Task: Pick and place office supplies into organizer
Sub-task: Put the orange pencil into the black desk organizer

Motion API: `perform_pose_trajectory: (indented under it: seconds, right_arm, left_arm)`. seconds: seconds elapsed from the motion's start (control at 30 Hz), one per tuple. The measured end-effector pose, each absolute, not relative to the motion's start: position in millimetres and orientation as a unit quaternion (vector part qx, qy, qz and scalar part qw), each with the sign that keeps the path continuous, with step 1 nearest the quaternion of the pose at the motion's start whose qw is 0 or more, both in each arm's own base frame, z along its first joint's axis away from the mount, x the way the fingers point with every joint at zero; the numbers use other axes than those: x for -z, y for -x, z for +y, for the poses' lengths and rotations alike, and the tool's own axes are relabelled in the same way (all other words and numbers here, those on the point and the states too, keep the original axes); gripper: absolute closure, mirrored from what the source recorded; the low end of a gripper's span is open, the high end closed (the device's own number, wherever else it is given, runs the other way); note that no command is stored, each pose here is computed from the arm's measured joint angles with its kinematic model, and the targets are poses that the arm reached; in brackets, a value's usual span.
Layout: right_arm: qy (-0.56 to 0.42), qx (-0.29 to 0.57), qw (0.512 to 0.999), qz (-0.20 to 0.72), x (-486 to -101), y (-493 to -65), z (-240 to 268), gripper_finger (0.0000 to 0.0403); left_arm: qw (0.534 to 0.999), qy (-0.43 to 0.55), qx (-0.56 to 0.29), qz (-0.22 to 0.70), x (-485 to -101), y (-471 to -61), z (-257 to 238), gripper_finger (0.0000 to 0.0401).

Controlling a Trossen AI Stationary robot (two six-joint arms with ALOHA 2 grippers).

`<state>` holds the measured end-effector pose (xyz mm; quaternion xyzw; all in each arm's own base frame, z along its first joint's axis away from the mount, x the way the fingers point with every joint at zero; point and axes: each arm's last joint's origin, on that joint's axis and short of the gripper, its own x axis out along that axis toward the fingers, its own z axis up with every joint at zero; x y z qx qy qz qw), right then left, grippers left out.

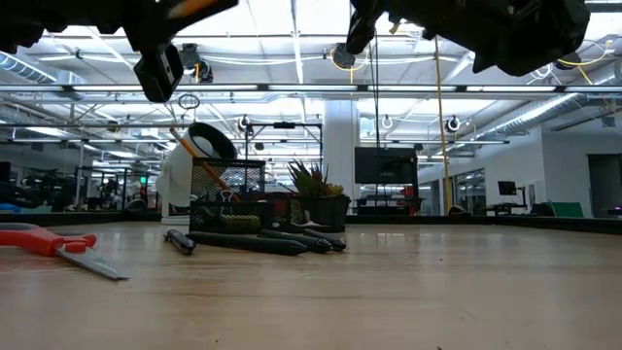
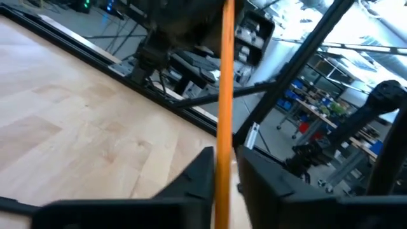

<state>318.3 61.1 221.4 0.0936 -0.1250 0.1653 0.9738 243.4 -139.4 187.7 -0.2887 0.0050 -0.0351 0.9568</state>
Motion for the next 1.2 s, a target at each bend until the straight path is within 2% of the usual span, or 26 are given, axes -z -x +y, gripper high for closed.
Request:
perform_pose_trajectory:
  seconds: [0.13,0.27,0.47,0.63,0.9,1.03,1.2]
  right_arm:
    - [-0.088,-0.160,0.978,-0.102,-216.6,-319.9,59.9,0.0363]
    - [-0.073,-0.156,0.981,-0.088,-213.4,-320.7,59.3,0.0381]
    - [-0.052,-0.130,0.987,-0.077,-210.8,-321.4,57.9,0.0380]
    - [-0.046,-0.127,0.989,-0.063,-207.2,-321.6,58.0,0.0370]
    - [-0.033,-0.125,0.991,-0.041,-202.6,-321.9,59.5,0.0385]
    - [-0.032,-0.074,0.996,-0.027,-199.6,-322.7,56.7,0.0376]
    - [0.002,-0.001,1.000,-0.007,-195.2,-324.1,47.1,0.0384]
  left_arm:
    - [0.957,0.288,0.034,0.005,-187.7,-243.3,-139.4,0.0260]
    - [0.961,0.275,0.036,0.006,-187.4,-243.4,-139.5,0.0197]
    - [0.957,0.286,0.040,-0.010,-198.9,-239.2,-137.7,0.0148]
    - [0.969,0.243,0.030,0.016,-207.6,-231.1,-132.8,0.0136]
    - [0.976,0.194,-0.075,0.069,-213.4,-213.8,-115.6,0.0152]
    - [0.975,0.191,-0.092,0.065,-222.5,-204.7,-110.8,0.0158]
    - [0.978,0.172,-0.103,0.047,-234.1,-193.3,-110.2,0.0162]
